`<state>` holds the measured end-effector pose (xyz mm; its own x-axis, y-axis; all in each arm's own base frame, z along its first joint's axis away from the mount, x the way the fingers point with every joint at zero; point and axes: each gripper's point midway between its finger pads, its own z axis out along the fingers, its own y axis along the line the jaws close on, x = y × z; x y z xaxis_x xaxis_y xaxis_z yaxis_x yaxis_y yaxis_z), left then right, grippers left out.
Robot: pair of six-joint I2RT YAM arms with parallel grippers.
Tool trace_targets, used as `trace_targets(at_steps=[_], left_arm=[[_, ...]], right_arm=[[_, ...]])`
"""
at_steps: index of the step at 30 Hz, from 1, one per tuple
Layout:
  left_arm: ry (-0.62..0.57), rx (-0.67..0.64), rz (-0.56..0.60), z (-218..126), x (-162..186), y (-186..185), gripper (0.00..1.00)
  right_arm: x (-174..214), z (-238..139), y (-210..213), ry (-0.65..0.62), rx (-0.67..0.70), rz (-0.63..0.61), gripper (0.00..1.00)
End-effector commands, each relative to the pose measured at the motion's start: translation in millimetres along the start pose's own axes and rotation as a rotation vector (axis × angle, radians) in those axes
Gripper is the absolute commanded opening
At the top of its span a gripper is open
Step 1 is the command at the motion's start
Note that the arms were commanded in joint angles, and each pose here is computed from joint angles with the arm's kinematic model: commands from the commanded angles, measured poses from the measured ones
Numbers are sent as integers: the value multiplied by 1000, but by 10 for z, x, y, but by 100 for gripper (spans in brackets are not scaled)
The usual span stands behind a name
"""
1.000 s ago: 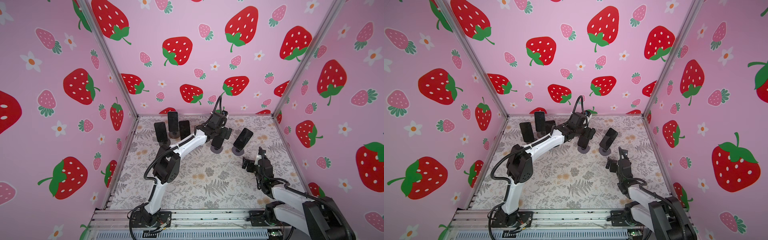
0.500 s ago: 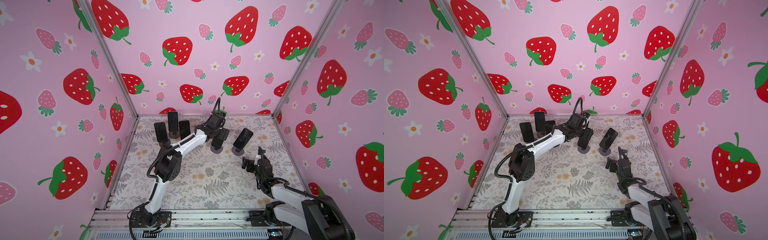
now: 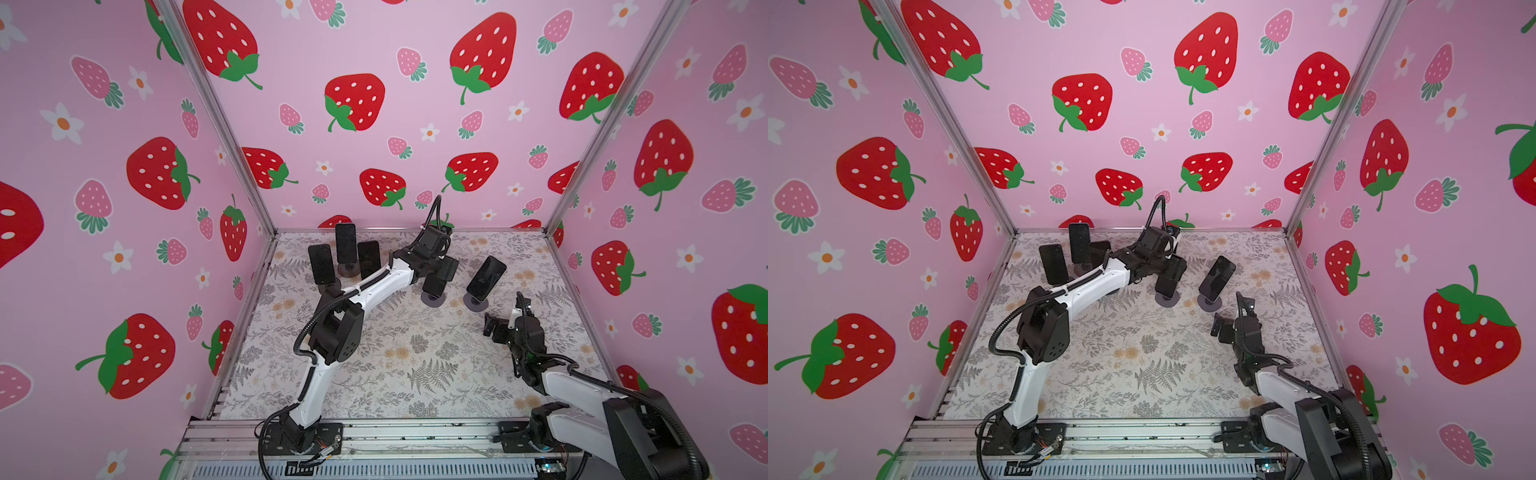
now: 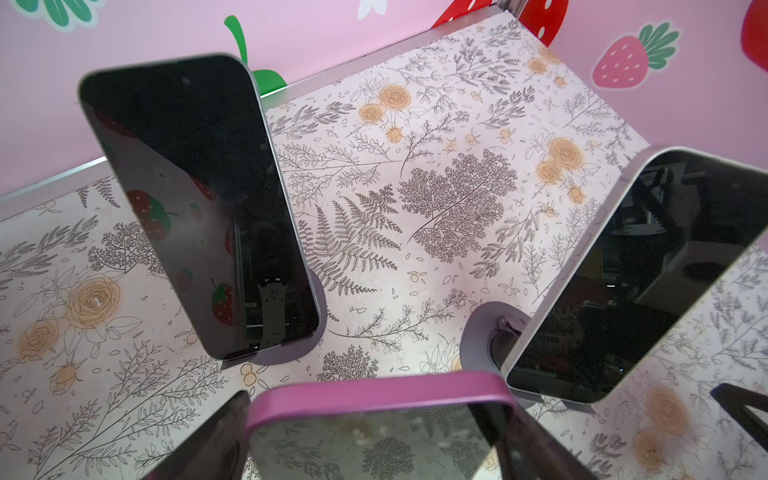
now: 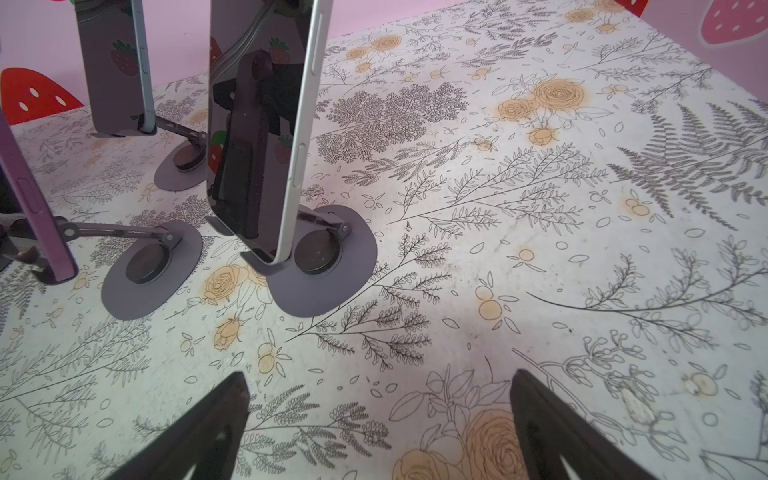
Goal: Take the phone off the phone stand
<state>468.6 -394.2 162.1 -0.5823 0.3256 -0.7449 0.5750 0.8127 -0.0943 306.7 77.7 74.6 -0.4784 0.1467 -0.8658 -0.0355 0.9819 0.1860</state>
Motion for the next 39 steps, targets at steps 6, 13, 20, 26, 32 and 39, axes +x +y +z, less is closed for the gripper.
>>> trace_targets(at_steps=[6,13,20,26,32,39], left_arm=[[28,-27,1,55,77,49,91],[36,-34,-5,72,111,64,91],[53,-41,-15,69,198,82,93],[40,-55,-16,7,217,113,98],[32,-47,-4,3,198,99,97],[19,-30,-3,-22,124,63,93]], right_arm=[[-35,17,31,2,-3,7,100],[-35,18,33,2,-2,6,100],[-35,18,35,3,-3,6,100],[-34,20,34,3,-2,6,100],[-29,22,31,5,0,6,100],[-27,23,30,6,2,6,100]])
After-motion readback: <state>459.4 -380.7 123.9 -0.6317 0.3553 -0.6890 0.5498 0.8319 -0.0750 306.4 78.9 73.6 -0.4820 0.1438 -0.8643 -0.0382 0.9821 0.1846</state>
